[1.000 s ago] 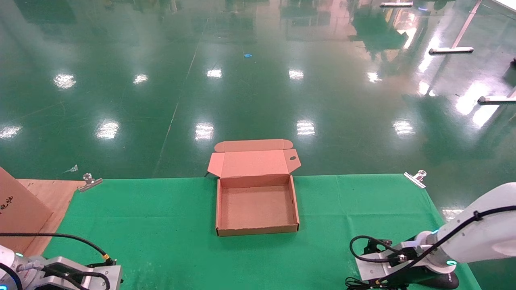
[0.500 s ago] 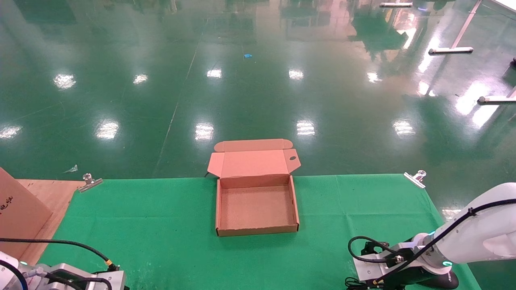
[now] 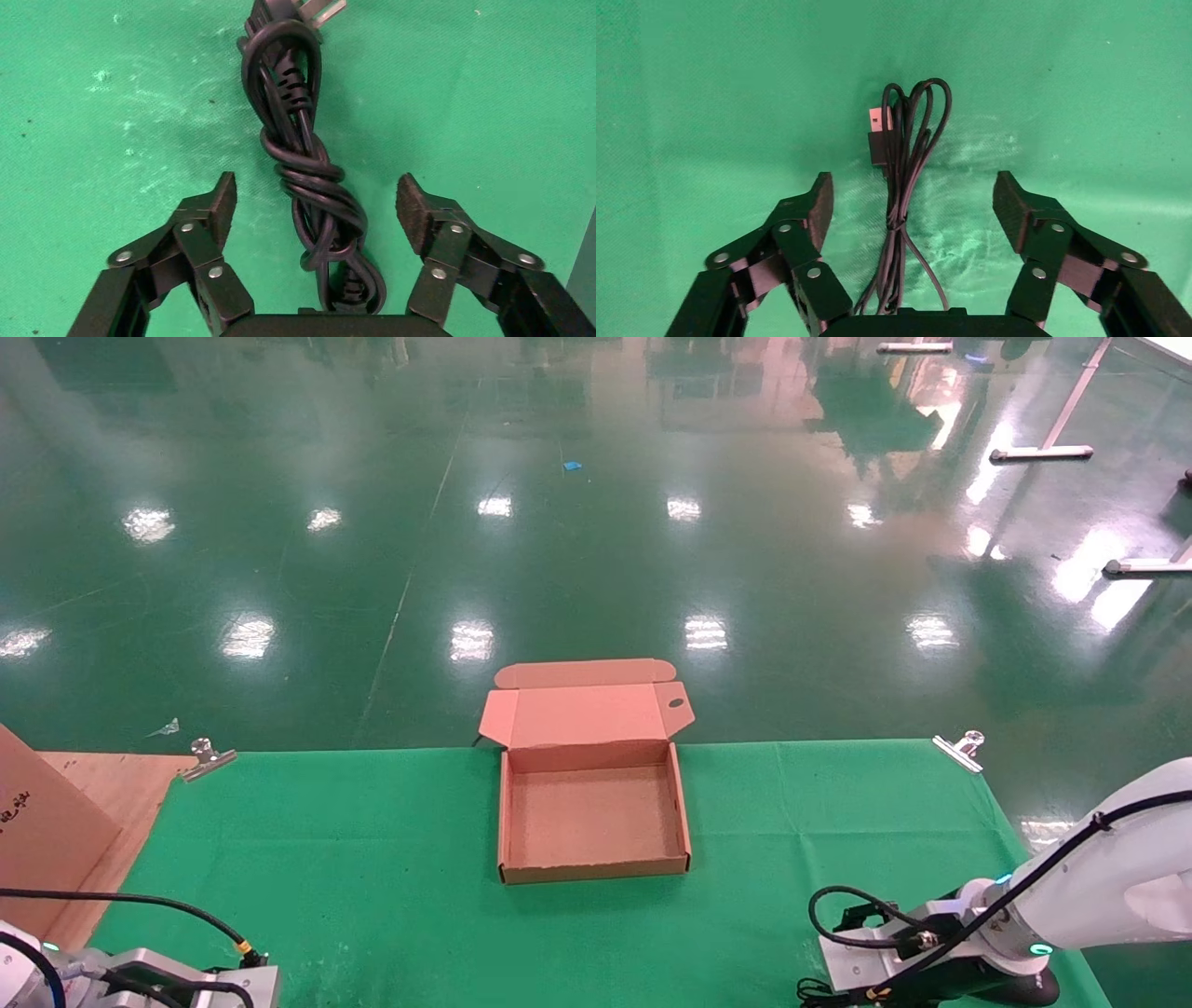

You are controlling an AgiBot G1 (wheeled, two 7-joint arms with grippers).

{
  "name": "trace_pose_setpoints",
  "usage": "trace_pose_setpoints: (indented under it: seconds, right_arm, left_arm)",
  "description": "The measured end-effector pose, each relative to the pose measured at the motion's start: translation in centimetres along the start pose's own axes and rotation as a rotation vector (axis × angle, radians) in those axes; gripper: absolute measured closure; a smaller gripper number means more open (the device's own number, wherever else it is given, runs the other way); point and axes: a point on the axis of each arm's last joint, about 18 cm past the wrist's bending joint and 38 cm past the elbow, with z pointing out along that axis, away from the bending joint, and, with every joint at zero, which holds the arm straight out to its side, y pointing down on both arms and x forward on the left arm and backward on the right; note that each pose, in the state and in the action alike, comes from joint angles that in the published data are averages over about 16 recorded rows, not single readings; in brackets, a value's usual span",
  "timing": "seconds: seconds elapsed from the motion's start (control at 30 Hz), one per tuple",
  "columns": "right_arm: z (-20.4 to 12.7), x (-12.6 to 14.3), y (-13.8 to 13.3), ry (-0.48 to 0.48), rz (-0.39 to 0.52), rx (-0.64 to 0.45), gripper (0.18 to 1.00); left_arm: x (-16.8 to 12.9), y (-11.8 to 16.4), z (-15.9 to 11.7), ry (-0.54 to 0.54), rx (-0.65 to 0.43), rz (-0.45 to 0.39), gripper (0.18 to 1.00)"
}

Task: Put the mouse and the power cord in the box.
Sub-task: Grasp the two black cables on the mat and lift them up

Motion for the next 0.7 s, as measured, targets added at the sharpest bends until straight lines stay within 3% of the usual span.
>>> trace_pose_setpoints:
  seconds: [0.23,0.7]
  right_arm:
    - [0.41,-0.33,0.04,-0.005,0.002,0.004,0.417]
    - [0.63,-0.59,0.16,-0.004,0.016,0.014,0.744]
  left_arm:
    - [0.07,0.12,0.16,0.003,0.0,0.0,0.42]
    - [0.28,0.43,0.45,0.009,0.001,-0.001,0.715]
